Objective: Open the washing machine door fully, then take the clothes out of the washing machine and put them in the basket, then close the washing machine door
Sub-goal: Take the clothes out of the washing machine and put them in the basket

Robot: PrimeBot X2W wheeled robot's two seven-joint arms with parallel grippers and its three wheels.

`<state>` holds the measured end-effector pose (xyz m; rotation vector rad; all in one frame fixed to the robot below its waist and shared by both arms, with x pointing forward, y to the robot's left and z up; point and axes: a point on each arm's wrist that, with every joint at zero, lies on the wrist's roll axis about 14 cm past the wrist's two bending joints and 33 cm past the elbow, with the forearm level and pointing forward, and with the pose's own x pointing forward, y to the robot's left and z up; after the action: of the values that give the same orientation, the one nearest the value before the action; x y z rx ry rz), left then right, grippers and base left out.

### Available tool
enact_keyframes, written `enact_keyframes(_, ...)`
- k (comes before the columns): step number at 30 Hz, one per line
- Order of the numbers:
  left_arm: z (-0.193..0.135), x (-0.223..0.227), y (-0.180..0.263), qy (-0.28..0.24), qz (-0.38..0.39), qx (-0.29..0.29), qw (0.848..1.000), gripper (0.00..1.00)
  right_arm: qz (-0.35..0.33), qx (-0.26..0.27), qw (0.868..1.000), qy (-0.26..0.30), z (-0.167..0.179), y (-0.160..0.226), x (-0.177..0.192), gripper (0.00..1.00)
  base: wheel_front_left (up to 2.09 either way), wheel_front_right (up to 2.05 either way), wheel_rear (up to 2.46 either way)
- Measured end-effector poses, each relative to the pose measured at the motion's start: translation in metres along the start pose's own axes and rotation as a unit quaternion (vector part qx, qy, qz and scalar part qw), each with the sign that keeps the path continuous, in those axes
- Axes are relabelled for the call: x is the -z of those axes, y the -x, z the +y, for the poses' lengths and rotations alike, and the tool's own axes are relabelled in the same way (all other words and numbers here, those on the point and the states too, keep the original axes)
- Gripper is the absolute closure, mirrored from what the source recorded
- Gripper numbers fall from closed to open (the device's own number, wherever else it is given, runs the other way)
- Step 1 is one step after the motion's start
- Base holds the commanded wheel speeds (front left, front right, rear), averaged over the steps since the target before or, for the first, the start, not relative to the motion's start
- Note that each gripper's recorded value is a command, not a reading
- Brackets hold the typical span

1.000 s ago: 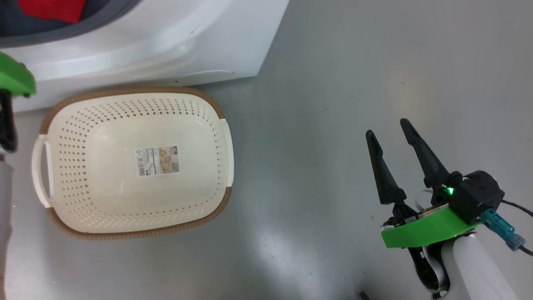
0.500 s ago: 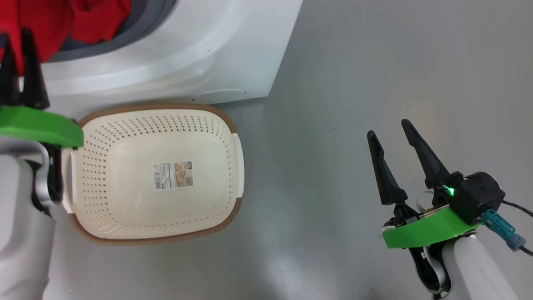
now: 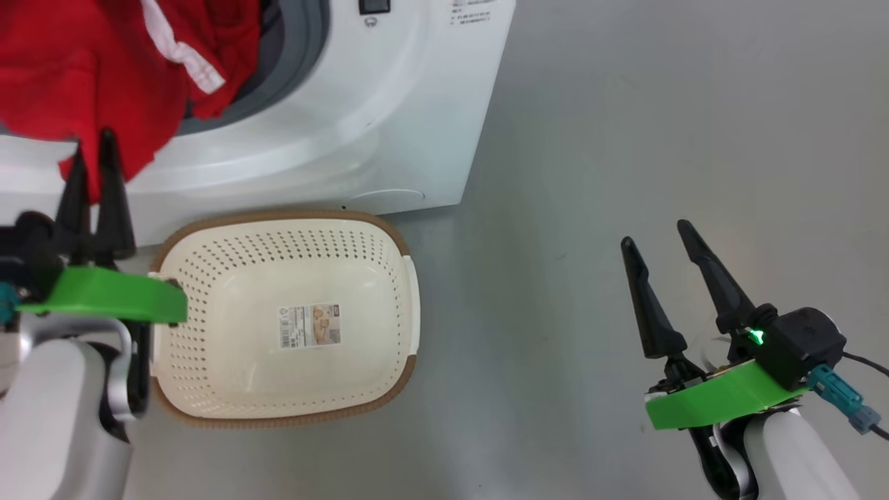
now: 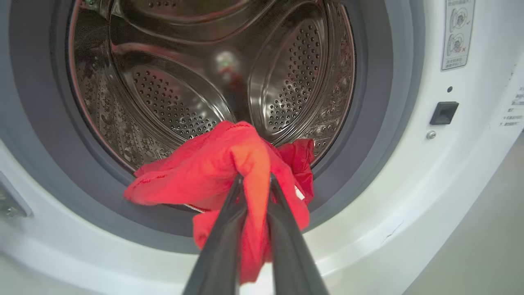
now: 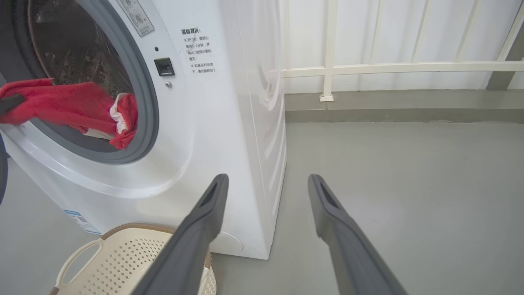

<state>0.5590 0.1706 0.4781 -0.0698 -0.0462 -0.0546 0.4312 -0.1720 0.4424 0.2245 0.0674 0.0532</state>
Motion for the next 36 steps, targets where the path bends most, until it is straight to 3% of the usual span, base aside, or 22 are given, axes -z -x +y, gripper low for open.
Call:
enact_keyframes(23,-0.025,-0.022,0.056,0.025,-0.009,0.014,1.0,1.0,-0.031,-0.012,0.999,-0.003,0.01,0.003,-0.023,0.0,0.0,0.0,0.0)
enact_keyframes(36,-0.043,0.032,0.083,0.071,0.078,0.017,0.994,1.0,-0.034,-0.003,0.999,-0.009,0.005,0.009,-0.025,0.0,0.0,0.0,0.0)
